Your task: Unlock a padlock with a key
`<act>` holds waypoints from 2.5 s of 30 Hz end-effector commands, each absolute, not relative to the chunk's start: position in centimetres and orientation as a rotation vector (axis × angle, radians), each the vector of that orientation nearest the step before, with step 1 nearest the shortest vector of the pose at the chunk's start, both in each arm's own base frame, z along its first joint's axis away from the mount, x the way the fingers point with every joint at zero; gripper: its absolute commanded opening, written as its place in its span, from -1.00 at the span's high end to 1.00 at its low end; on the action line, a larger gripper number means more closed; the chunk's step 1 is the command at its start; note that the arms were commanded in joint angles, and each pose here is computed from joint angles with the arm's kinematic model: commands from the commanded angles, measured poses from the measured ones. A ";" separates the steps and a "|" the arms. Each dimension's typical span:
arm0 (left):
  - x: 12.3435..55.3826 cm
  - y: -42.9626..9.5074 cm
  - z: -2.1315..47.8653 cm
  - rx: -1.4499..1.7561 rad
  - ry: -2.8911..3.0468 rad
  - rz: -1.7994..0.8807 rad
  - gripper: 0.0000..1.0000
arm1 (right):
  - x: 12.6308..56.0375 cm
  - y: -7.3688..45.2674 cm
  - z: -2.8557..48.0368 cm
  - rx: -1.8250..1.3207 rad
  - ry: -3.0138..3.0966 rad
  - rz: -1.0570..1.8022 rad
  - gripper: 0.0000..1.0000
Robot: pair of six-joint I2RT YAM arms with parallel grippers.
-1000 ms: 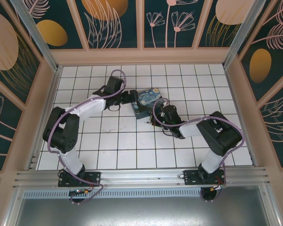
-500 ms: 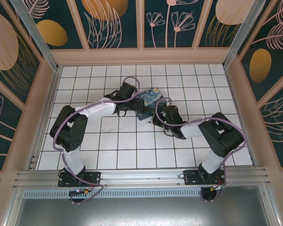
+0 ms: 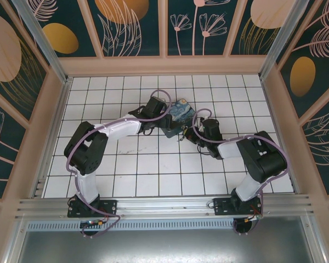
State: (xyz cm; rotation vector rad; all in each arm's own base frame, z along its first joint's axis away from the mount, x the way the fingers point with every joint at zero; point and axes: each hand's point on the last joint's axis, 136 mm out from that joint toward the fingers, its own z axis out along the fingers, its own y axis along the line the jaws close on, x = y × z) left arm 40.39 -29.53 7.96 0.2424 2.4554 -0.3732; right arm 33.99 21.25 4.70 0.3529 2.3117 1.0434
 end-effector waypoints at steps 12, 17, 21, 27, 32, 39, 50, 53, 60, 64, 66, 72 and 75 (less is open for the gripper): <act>36.0 -24.5 -1.7 0.378 2.737 -0.039 -0.27 | 36.6 19.9 5.0 0.530 2.184 1.089 1.00; 35.8 -24.4 -2.0 0.389 2.744 -0.030 -0.25 | 36.9 19.0 6.2 0.558 2.112 1.115 1.00; 35.6 -24.6 -2.3 0.396 2.754 -0.040 -0.22 | 37.4 19.0 6.5 0.553 2.109 1.129 1.00; 35.4 -24.6 -2.5 0.401 2.761 -0.046 -0.21 | 37.8 19.4 5.8 0.569 2.112 1.152 1.00; 35.2 -24.6 -3.0 0.404 2.774 -0.050 -0.18 | 37.8 18.5 5.2 0.611 2.095 1.123 1.00; 35.0 -24.7 -3.5 0.414 2.789 -0.055 -0.14 | 39.3 16.4 7.3 0.642 2.005 1.125 1.00; 34.9 -24.9 -3.7 0.423 2.797 -0.066 -0.13 | 40.5 16.4 6.1 0.606 2.078 1.094 1.00; 34.7 -24.9 -3.9 0.431 2.800 -0.064 -0.13 | 40.4 15.9 5.3 0.614 2.096 1.077 1.00; 34.6 -24.7 -4.4 0.439 2.813 -0.052 -0.13 | 41.6 13.9 4.0 0.611 2.175 1.000 1.00; 34.5 -24.7 -4.6 0.449 2.819 -0.045 -0.12 | 43.6 13.5 4.5 0.565 2.214 1.007 1.00; 34.5 -24.7 -4.7 0.452 2.820 -0.042 -0.12 | 44.6 14.1 5.0 0.516 2.221 1.087 1.00; 34.5 -24.6 -4.6 0.454 2.824 -0.030 -0.11 | 45.9 14.2 4.8 0.485 2.250 1.133 1.00; 34.6 -24.5 -4.5 0.455 2.824 -0.021 -0.11 | 45.8 13.9 4.7 0.481 2.263 1.098 1.00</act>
